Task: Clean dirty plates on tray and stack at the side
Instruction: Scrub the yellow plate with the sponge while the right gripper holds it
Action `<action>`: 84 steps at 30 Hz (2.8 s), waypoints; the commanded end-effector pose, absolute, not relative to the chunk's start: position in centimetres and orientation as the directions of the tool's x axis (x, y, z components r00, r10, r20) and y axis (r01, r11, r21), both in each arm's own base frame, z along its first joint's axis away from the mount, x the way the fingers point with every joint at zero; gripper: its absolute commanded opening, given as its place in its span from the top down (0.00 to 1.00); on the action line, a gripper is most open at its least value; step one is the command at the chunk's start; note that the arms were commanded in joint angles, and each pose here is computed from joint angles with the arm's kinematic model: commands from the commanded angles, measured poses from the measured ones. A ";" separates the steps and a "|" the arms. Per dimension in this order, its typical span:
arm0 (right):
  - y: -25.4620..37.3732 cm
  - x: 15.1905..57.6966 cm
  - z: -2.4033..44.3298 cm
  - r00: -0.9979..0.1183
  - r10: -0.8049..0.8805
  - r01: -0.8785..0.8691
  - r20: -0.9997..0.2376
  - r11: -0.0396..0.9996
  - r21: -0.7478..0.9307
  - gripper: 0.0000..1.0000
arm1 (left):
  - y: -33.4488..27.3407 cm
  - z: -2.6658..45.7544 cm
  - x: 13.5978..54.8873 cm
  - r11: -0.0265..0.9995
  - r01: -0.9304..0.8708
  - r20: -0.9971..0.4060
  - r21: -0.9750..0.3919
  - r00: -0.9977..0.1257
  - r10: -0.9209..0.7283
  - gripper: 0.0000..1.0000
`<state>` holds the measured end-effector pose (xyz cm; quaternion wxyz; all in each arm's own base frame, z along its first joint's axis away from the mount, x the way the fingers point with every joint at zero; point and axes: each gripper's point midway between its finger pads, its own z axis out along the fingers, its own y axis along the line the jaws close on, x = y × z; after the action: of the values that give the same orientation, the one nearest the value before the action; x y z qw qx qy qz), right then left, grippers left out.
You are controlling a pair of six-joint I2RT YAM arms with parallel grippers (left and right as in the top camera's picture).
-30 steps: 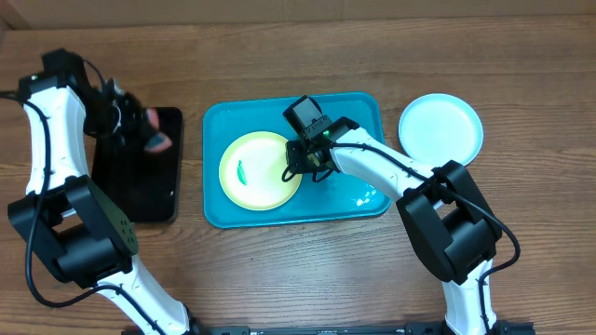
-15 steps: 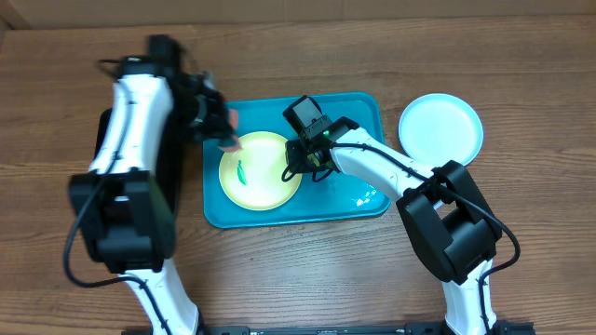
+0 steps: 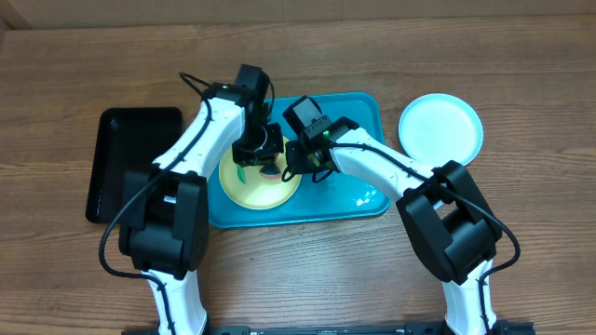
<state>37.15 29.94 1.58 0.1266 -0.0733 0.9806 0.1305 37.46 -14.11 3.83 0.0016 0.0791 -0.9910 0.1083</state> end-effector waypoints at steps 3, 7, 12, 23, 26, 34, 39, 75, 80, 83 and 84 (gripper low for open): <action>29.5 37.1 1.5 -0.957 -0.107 -0.169 -0.268 0.960 0.222 0.96 | -13.1 3.4 37.7 0.967 -0.206 -0.008 -0.147 -0.978 -0.210 0.94; 29.5 37.1 1.5 -0.957 -0.107 -0.169 -0.268 0.960 0.222 0.96 | -13.0 3.4 37.9 0.968 -0.206 -0.014 -0.143 -0.978 -0.210 0.76; 29.5 37.1 1.5 -0.957 -0.107 -0.169 -0.268 0.960 0.222 0.96 | -12.8 3.4 37.9 0.966 -0.211 -0.012 -0.146 -0.976 -0.215 0.66; 29.5 37.1 1.5 -0.957 -0.107 -0.169 -0.268 0.960 0.222 0.96 | -12.7 3.4 37.5 0.967 -0.213 0.001 -0.139 -0.977 -0.215 0.83; 29.5 37.1 1.5 -0.957 -0.107 -0.169 -0.268 0.960 0.222 0.96 | -12.7 3.4 37.5 0.967 -0.213 0.003 -0.138 -0.977 -0.215 0.85; 29.5 37.1 1.5 -0.957 -0.107 -0.169 -0.268 0.960 0.222 0.96 | -12.7 2.9 37.2 0.968 -0.213 0.011 -0.134 -0.977 -0.214 0.75; 29.4 37.1 1.5 -0.958 -0.107 -0.169 -0.267 0.960 0.221 0.96 | -12.4 1.7 36.2 0.969 -0.216 0.032 -0.122 -0.976 -0.214 0.83; 29.4 37.1 1.5 -0.958 -0.107 -0.169 -0.267 0.961 0.221 0.96 | -12.6 4.1 38.7 0.938 -0.194 0.018 -0.288 -0.980 -0.198 0.96; 29.4 37.0 1.4 -0.958 -0.108 -0.169 -0.265 0.961 0.220 0.96 | -15.0 3.9 38.7 0.932 -0.150 0.008 -0.331 -0.988 -0.156 0.96; 29.4 37.0 1.4 -0.958 -0.108 -0.169 -0.265 0.961 0.220 0.96 | -14.3 3.1 38.1 0.960 -0.141 0.008 -0.241 -0.990 -0.143 0.96; 29.4 37.0 1.4 -0.958 -0.108 -0.169 -0.265 0.961 0.220 0.96 | -13.8 2.8 37.8 0.969 -0.140 0.009 -0.203 -0.990 -0.141 0.96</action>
<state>37.02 29.89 1.54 0.1235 -0.0735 0.9810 0.1301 38.04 -13.73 3.28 -0.0065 0.0868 -0.9883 0.1255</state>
